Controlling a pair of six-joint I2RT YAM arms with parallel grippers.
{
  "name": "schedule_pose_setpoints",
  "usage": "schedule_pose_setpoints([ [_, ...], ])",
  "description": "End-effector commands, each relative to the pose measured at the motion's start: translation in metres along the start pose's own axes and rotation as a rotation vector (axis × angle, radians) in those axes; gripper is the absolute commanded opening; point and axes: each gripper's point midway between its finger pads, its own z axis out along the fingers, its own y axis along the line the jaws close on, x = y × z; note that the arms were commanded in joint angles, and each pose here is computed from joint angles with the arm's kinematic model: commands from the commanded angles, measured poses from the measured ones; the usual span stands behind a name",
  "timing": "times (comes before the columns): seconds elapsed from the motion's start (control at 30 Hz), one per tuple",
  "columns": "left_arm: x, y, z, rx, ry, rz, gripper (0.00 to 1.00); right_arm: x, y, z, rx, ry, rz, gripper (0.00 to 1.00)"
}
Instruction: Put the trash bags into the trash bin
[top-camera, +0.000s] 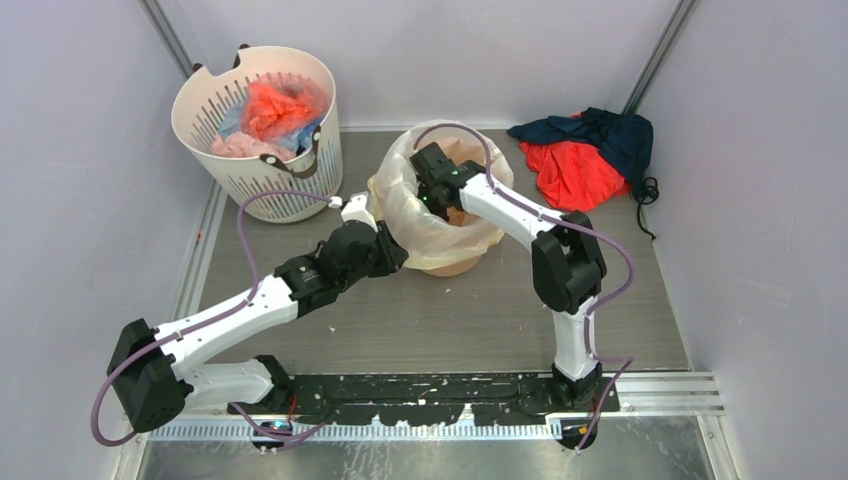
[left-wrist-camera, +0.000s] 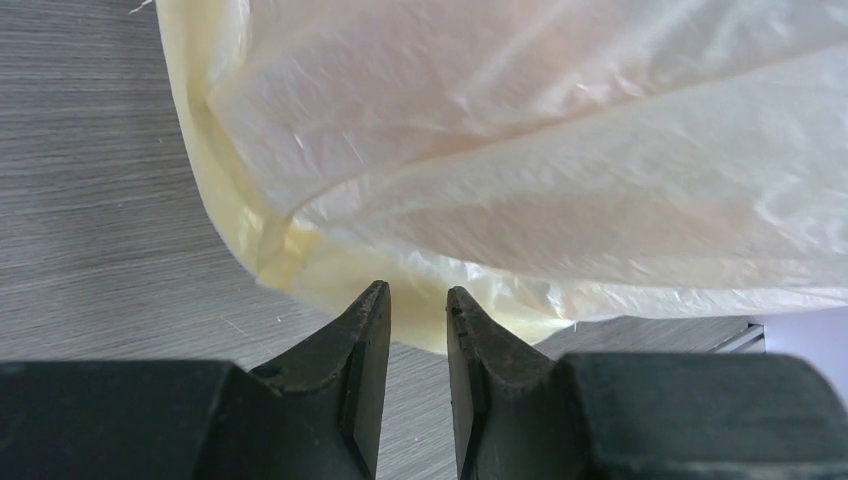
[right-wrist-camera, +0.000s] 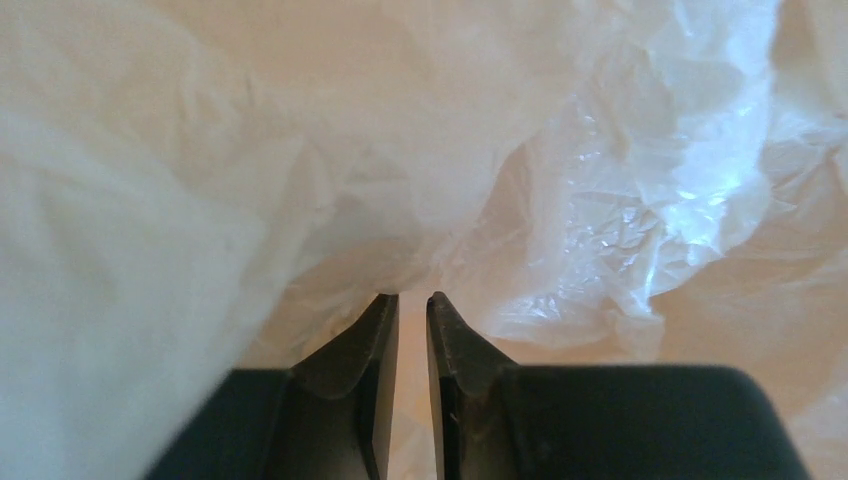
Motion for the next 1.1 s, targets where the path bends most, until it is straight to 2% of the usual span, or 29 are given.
schedule_pose_setpoints([
  [0.0, -0.017, -0.003, -0.005, 0.008, -0.057, -0.009, 0.29, 0.01, -0.042, -0.007, 0.245, 0.103, 0.003, 0.23],
  [0.17, -0.015, -0.004, -0.006, 0.016, -0.051, -0.013, 0.28, 0.053, -0.077, -0.001, 0.387, 0.249, -0.048, 0.23],
  [0.3, -0.014, -0.003, -0.007, 0.02, -0.054, -0.021, 0.28, 0.067, -0.083, -0.005, 0.395, 0.264, -0.05, 0.25],
  [0.4, -0.016, -0.006, -0.008, 0.03, -0.057, -0.026, 0.28, 0.061, -0.079, -0.009, 0.369, 0.235, -0.049, 0.28],
  [0.47, -0.018, -0.008, -0.01, 0.035, -0.057, -0.026, 0.28, 0.05, -0.071, -0.014, 0.338, 0.189, -0.045, 0.32],
  [0.57, -0.022, -0.009, -0.013, 0.04, -0.068, -0.029, 0.27, 0.026, -0.059, -0.027, 0.308, 0.095, -0.04, 0.49],
  [0.8, -0.028, -0.011, -0.019, 0.044, -0.084, -0.031, 0.27, -0.033, -0.026, -0.09, 0.225, -0.161, -0.028, 0.71],
  [1.07, -0.032, -0.013, -0.024, 0.052, -0.093, -0.028, 0.27, -0.046, -0.021, -0.171, 0.21, -0.377, 0.01, 0.75],
])
